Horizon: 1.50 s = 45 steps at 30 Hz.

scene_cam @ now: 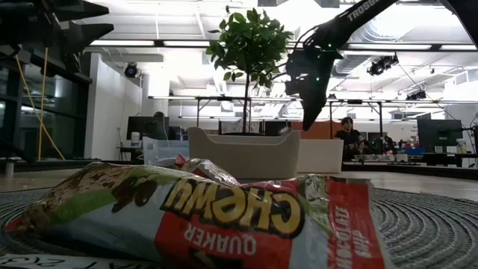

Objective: Pick and place Granola Bars by type
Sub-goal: Put the red granola bar into the white bin

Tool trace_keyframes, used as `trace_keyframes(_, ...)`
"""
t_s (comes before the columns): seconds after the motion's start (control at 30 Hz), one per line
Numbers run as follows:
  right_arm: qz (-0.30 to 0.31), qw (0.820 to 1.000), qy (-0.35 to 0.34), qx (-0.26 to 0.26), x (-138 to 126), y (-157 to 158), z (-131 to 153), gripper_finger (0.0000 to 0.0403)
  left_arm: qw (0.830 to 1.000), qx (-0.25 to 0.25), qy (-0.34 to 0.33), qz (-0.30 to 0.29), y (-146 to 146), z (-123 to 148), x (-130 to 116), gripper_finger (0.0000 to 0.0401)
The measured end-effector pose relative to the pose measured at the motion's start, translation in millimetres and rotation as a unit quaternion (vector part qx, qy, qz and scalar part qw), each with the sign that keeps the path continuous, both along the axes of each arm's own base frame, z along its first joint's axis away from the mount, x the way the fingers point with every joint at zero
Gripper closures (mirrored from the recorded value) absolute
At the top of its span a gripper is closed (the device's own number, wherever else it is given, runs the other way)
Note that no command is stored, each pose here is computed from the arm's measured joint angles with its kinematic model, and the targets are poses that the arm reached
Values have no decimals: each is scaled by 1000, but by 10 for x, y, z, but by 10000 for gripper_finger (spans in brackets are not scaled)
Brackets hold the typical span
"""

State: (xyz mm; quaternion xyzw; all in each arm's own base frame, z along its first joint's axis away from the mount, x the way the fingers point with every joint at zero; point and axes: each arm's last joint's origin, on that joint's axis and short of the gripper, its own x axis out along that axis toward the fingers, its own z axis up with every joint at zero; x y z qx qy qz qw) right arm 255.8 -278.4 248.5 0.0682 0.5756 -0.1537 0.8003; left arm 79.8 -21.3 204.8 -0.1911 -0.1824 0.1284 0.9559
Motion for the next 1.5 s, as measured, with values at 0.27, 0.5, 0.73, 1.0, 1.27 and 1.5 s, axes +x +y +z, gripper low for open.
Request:
trace_keyframes(0.27, -57, 997, 43, -15, -50, -6, -11, 270, 1000, -3, 3, 7, 3, -5, 0, 257)
trace_keyframes(0.5, -175, 983, 56, -4, -125, -30, -19, 269, 1000, -11, 11, 15, 6, -24, 5, 257)
trace_keyframes(0.73, -280, 958, 63, 23, -202, -25, -31, 269, 1000, -19, 8, 13, 6, -24, 5, 257)
trace_keyframes(1.0, -320, 940, 100, 58, -270, 55, -45, 269, 1000, -23, 6, 11, 6, -24, 5, 257)
trace_keyframes(1.27, -326, 932, 144, 66, -367, 155, 28, 269, 1000, -21, 5, 3, 0, -23, 5, 257)
trace_keyframes(1.5, -349, 925, 139, 57, -569, 297, 330, 269, 1000, -19, 5, 1, -2, -24, 7, 257)
